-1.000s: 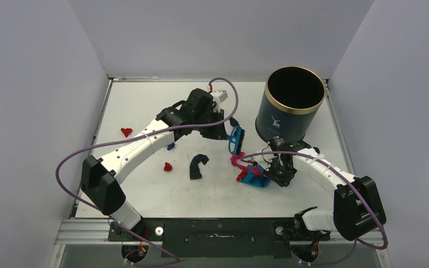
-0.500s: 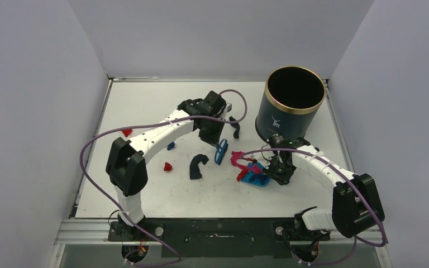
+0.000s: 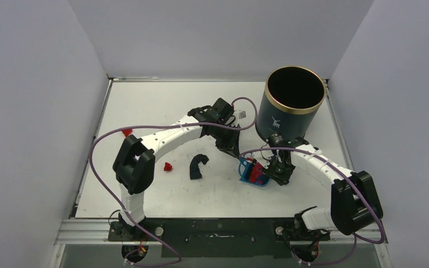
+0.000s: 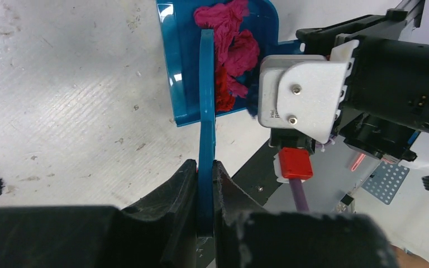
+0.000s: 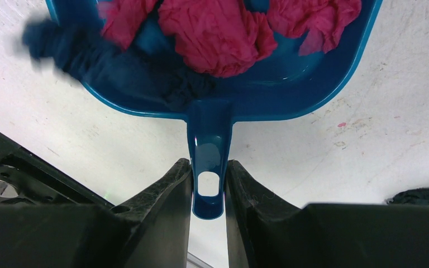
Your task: Sweep away the paper scraps from the table
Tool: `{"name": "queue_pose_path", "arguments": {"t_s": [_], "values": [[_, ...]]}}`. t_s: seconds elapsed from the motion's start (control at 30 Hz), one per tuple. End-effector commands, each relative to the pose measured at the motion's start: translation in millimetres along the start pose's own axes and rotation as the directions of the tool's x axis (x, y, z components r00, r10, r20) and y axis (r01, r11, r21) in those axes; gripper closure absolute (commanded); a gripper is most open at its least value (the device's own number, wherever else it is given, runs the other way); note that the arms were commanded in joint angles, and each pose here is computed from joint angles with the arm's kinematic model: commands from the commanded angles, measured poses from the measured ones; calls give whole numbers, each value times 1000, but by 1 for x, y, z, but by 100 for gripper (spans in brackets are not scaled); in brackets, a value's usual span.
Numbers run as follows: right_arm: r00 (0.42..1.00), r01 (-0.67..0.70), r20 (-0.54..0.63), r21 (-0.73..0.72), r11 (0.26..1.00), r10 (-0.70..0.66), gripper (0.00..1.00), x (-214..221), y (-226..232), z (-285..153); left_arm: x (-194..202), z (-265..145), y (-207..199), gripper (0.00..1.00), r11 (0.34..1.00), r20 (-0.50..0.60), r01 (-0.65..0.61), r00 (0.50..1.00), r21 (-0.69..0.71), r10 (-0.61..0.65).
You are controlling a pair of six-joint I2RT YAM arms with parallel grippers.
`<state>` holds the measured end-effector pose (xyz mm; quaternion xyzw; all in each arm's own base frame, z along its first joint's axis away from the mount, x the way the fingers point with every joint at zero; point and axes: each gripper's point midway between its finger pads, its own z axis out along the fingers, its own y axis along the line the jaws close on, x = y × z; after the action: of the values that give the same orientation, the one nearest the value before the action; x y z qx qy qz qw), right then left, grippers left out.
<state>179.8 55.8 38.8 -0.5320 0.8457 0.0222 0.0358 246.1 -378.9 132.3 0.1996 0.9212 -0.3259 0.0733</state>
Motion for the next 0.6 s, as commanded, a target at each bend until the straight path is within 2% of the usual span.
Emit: {"name": "queue_pose_path", "arguments": {"t_s": [0.0, 0.27, 0.5, 0.57], "values": [[999, 5, 37, 50, 999, -6, 95, -8, -7, -11, -24, -38, -25, 100, 998, 146, -44, 989, 46, 37], [994, 8, 107, 99, 995, -19, 95, -15, -10, -24, -15, -84, -5, 100, 996, 235, -52, 969, -78, 69], [984, 14, 172, 127, 992, -36, 95, -25, -12, -44, 2, -120, 51, 100, 954, 303, -5, 948, -301, 100], [980, 18, 197, 123, 992, -42, 95, -31, -11, -53, 11, -125, 66, 100, 945, 316, 19, 944, -326, 90]]}}
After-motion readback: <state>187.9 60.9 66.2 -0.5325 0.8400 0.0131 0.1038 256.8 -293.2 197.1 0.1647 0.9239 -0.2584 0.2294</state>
